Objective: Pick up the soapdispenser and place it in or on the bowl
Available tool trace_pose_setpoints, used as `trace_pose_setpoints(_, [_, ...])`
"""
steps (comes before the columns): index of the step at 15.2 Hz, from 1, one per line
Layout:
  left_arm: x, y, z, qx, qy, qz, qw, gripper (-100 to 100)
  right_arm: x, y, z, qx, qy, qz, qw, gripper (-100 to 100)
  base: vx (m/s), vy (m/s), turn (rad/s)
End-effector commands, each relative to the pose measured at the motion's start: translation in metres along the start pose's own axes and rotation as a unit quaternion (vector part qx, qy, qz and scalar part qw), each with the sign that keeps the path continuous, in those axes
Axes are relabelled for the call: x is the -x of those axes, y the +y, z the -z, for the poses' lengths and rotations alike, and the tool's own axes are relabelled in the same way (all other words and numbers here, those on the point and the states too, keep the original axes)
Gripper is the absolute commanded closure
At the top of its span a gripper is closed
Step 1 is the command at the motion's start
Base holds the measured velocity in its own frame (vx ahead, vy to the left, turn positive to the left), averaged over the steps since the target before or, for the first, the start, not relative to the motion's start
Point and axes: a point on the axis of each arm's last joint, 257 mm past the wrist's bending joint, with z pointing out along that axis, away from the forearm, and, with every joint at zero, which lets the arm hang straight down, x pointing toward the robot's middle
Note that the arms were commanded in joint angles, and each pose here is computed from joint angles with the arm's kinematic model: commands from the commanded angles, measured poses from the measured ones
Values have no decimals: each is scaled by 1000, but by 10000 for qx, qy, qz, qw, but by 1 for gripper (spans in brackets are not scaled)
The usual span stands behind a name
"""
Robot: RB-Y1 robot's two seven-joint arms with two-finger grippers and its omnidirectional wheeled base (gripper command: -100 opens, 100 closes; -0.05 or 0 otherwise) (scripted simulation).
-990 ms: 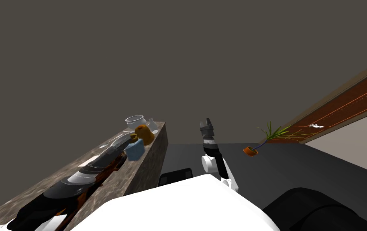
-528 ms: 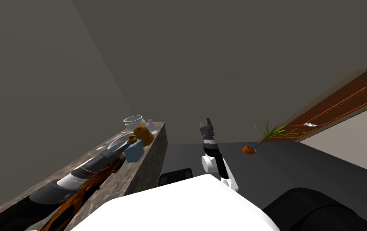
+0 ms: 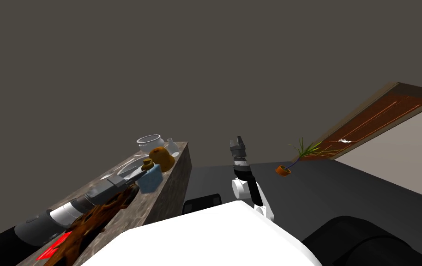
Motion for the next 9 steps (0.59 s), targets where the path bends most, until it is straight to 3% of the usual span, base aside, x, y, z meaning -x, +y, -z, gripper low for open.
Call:
trace_pose_setpoints(1, [-6, 5, 3, -18, 218, -181, 9996, -100, 0, 0, 0, 0, 0, 0, 10000, 0, 58, 7, -68])
trace_pose_setpoints(4, [-15, 8, 7, -63, 495, -382, 9980, -100, 0, 0, 0, 0, 0, 0, 10000, 0, 62, 6, -70])
trace_pose_setpoints(6, [-13, 6, 6, -47, 408, -320, 9986, -100, 0, 0, 0, 0, 0, 0, 10000, 0, 25, 3, -13])
trace_pose_setpoints(7, [-13, 6, 6, -47, 406, -320, 9987, 100, 0, 0, 0, 0, 0, 0, 10000, 0, 7, 1, -1])
trace_pose_setpoints(9, [-13, 7, 6, -41, 405, -321, 9987, 100, 0, 0, 0, 0, 0, 0, 10000, 0, 3, 1, 2])
